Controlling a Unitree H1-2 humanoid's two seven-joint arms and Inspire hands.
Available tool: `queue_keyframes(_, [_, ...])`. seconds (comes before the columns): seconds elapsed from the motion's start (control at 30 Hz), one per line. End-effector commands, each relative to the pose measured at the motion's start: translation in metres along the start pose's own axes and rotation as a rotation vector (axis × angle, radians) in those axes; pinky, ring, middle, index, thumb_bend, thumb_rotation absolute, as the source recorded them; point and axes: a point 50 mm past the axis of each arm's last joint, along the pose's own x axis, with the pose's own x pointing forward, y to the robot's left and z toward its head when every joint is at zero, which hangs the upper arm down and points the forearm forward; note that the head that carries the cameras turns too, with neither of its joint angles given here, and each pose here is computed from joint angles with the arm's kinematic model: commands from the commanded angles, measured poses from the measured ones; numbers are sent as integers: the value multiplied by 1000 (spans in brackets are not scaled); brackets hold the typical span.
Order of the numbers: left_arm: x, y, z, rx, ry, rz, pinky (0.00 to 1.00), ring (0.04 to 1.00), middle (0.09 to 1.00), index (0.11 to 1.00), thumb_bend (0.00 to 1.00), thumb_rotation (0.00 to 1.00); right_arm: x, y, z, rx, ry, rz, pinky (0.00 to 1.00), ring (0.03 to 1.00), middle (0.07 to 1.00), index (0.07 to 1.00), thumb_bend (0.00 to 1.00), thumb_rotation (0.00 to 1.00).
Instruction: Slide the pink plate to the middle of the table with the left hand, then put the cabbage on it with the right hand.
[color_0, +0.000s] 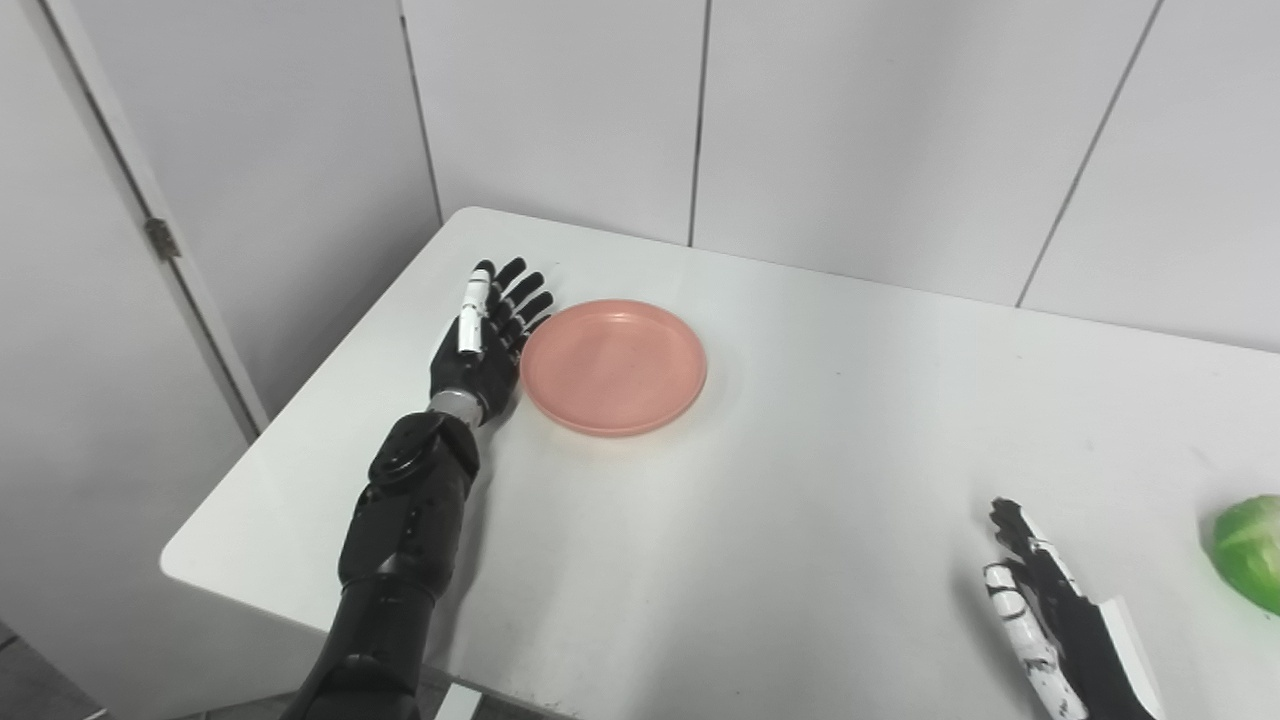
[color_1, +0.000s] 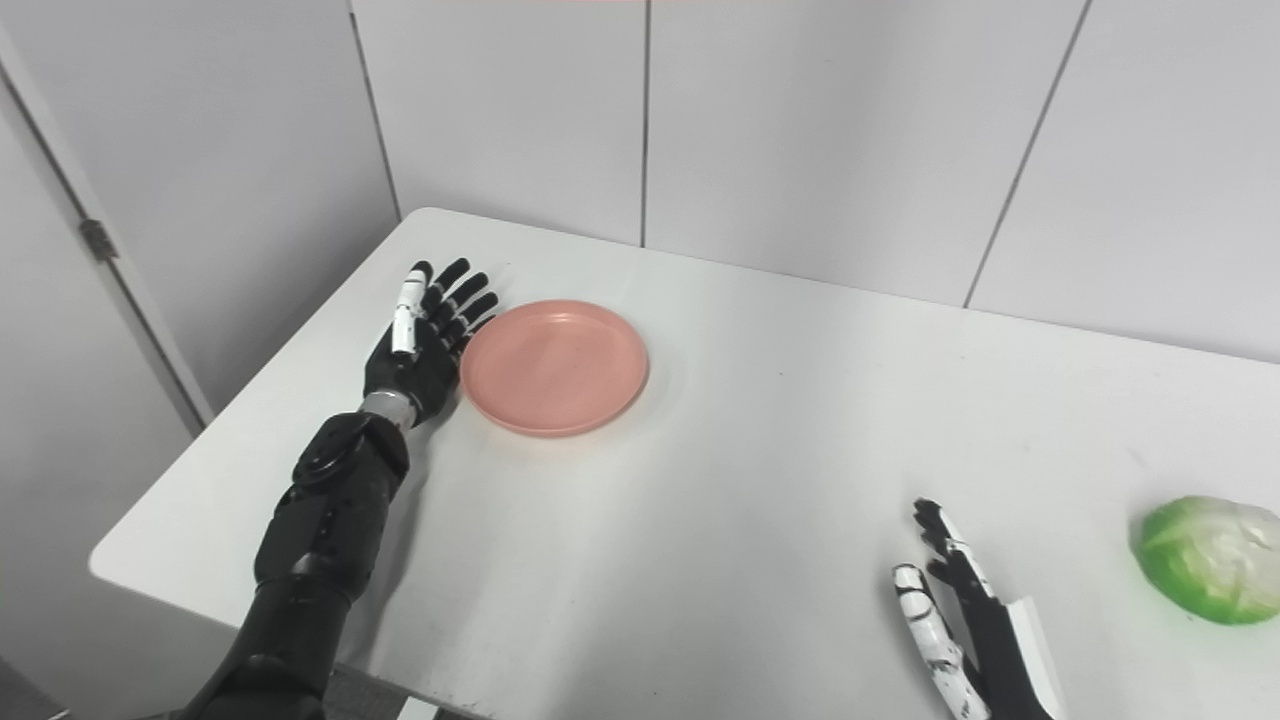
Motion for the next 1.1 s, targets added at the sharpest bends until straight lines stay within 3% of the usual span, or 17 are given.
queue_keyframes(0.0, [5,-12,1,-12,17,-26,870,883,891,868,422,1000,5,0,10,2,-47,-17,877,913,913,911,157,1000])
queue_keyframes(0.47, [7,-62,-25,-45,64,-119,880,877,879,863,407,1000,7,6,11,-4,-38,-14,880,920,920,924,190,1000])
queue_keyframes(0.83, [-6,-106,-53,-78,136,-198,879,883,881,859,382,1000,10,14,13,11,-41,-18,884,921,922,922,188,1000])
queue_keyframes(1.07, [-19,-127,-71,-32,179,-267,916,906,905,879,367,1000,13,17,16,14,-31,-12,889,923,927,928,202,1000])
